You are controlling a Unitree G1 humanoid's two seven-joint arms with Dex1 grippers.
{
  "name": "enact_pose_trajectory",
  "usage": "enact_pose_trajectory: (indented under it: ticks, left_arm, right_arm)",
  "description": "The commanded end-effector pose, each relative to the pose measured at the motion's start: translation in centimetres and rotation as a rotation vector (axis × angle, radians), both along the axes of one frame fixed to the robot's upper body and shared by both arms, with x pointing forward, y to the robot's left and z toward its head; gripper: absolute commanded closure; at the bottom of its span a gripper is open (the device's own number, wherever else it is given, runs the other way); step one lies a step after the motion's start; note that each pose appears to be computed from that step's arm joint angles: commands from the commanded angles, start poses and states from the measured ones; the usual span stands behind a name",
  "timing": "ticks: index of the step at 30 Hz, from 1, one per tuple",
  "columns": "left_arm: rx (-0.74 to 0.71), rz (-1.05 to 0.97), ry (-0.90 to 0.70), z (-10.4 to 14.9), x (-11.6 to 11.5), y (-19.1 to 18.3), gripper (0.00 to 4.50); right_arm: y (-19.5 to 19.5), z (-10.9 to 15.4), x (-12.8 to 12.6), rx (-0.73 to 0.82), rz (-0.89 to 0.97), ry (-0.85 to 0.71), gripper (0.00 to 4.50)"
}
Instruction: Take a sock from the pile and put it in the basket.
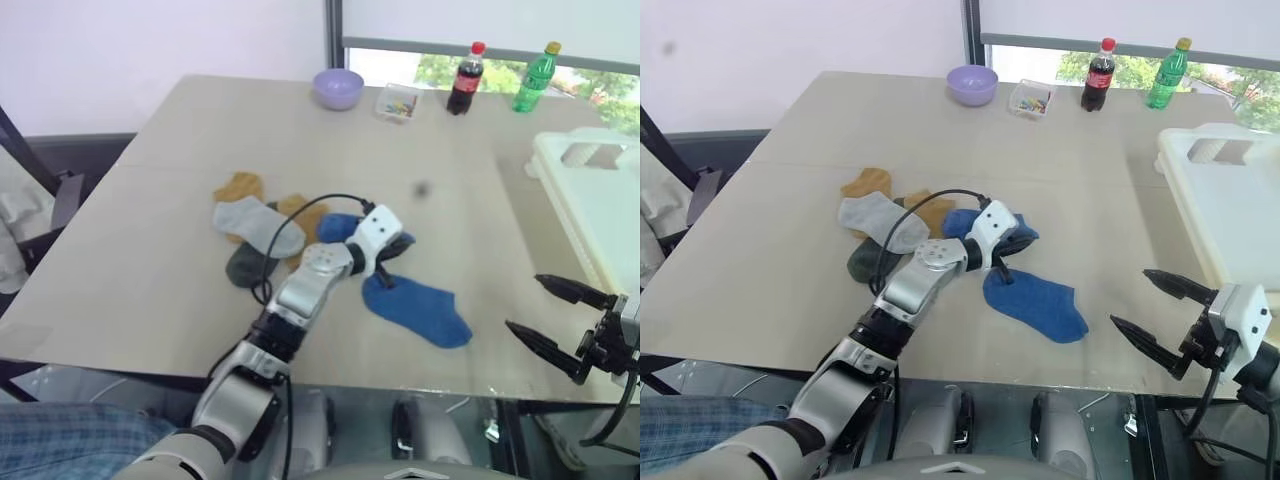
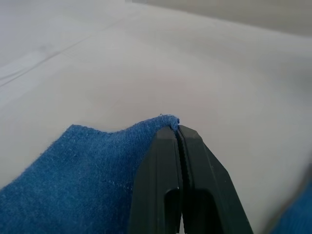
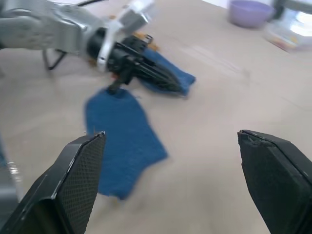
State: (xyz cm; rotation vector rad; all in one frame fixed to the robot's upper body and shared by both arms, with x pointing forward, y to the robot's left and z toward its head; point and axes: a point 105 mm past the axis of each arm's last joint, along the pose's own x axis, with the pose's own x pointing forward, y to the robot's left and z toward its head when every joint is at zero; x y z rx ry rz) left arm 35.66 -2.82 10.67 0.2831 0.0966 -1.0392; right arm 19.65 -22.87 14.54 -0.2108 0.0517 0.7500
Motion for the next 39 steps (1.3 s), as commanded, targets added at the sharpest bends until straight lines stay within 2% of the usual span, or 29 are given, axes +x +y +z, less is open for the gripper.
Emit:
enact_pose_trajectory:
  ticks: [1, 7, 10, 14, 18, 21, 23, 25, 27, 32, 35, 39]
  left_arm:
    - [-0.057, -0.039, -0.07, 2.2, 0.0, -2.4, 4.46]
    - [-0.117, -0.063, -0.074, 3.1, -0.2, -5.7, 4.46]
    - [-0.155, -0.047, -0.058, 3.4, 0.0, -6.5, 3.61]
    - [-0.196, -0.001, -0.034, 3.7, 0.3, -6.3, 1.74]
    - [-0.292, -0.016, 0.03, 4.9, 0.1, -5.5, 1.74]
    - [-0.395, 0.013, 0.094, 7.2, 1.0, -3.9, 1.74]
    - [-0.374, 0.045, 0.076, 7.7, 2.1, -2.2, 1.74]
    - [-0.3, 0.091, 0.058, 6.8, 3.4, -0.3, 1.74]
    - [-0.238, 0.141, 0.069, 5.5, 4.5, 1.4, 1.74]
    - [-0.129, 0.227, 0.087, 2.9, 5.9, 5.2, 1.74]
    - [-0.105, 0.231, 0.11, 2.1, 5.8, 5.9, 1.74]
    - [-0.098, 0.241, 0.131, 1.3, 5.4, 6.2, 1.74]
  right_arm:
    - [-0.7, 1.4, 0.1, 0.006, -0.076, -0.038, 0.08]
    - [-1.6, 1.0, 0.2, -0.001, -0.145, 0.016, 0.08]
    - [-2.1, 0.9, 0.3, 0.014, -0.187, 0.049, 0.08]
    - [-2.5, 1.1, 0.7, 0.021, -0.237, 0.047, 0.08]
    - [-2.4, 1.2, 1.3, 0.008, -0.266, 0.004, 0.08]
    - [-1.2, 0.9, 2.3, 0.051, -0.283, 0.03, 0.08]
    - [0.1, 0.8, 3.5, 0.096, -0.286, 0.043, 0.08]
    - [0.8, 0.3, 5.2, 0.115, -0.34, 0.055, 0.08]
    - [0.9, -0.5, 7.1, 0.07, -0.426, 0.065, 0.08]
    - [3.4, -1.4, 10.4, 0.24, -0.444, 0.198, 0.08]
    - [3.6, -2.8, 11.5, 0.28, -0.505, 0.325, 0.08]
    - [5.5, -3.8, 11.9, 0.415, -0.454, 0.511, 0.08]
